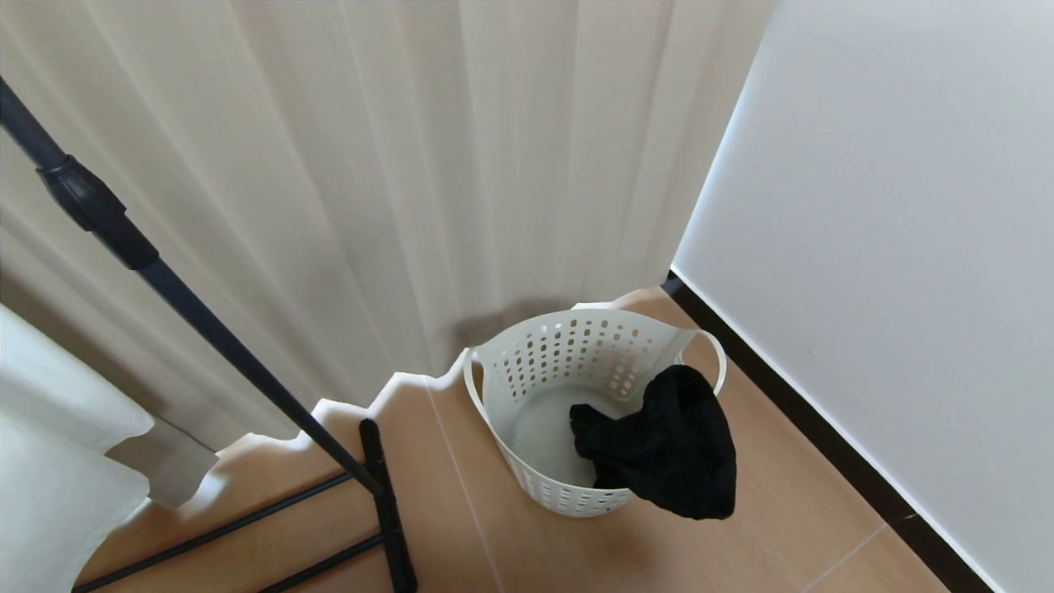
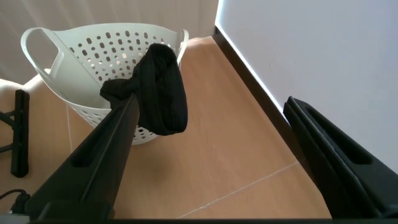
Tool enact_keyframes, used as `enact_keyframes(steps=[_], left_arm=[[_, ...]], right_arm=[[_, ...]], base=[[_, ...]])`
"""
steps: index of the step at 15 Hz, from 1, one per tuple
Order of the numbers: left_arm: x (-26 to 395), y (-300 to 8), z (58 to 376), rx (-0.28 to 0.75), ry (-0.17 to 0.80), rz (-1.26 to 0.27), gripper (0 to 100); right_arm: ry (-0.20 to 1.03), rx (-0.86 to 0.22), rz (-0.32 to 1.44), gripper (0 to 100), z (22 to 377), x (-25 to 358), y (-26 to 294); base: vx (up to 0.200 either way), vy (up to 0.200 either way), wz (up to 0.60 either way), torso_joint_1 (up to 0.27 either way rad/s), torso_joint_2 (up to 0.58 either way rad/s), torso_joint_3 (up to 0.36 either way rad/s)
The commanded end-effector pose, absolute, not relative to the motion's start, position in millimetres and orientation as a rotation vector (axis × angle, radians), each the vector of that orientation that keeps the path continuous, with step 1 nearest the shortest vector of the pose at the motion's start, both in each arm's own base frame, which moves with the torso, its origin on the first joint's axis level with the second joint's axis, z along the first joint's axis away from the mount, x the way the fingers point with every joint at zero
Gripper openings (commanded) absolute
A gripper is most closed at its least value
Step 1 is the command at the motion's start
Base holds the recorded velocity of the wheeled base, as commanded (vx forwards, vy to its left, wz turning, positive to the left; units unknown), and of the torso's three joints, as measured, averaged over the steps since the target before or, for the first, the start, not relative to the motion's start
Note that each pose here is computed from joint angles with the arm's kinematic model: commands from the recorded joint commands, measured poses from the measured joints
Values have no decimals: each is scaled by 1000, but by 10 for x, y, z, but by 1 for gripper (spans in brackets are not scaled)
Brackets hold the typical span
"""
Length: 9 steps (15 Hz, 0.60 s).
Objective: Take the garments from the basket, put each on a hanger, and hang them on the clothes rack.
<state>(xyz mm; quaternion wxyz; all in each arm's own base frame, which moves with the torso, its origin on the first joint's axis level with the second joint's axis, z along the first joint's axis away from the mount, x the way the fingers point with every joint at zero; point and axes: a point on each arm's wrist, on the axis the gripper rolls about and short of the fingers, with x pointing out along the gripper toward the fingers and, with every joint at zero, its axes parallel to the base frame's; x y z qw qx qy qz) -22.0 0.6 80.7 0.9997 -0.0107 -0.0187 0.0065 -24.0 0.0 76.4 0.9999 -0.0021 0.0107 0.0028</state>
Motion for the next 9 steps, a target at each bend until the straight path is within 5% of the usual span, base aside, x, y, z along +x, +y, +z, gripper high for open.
enact_keyframes(steps=[1,9], left_arm=[[-221,6,808,-20,-38,13,100],[-221,6,808,-20,-38,13,100]], right_arm=[[21,-5,6,100,764,-240,0],[20,-2,6,100,766,-240,-1]], base=[[0,0,0,7,2,-110],[0,0,0,4,2,-107]])
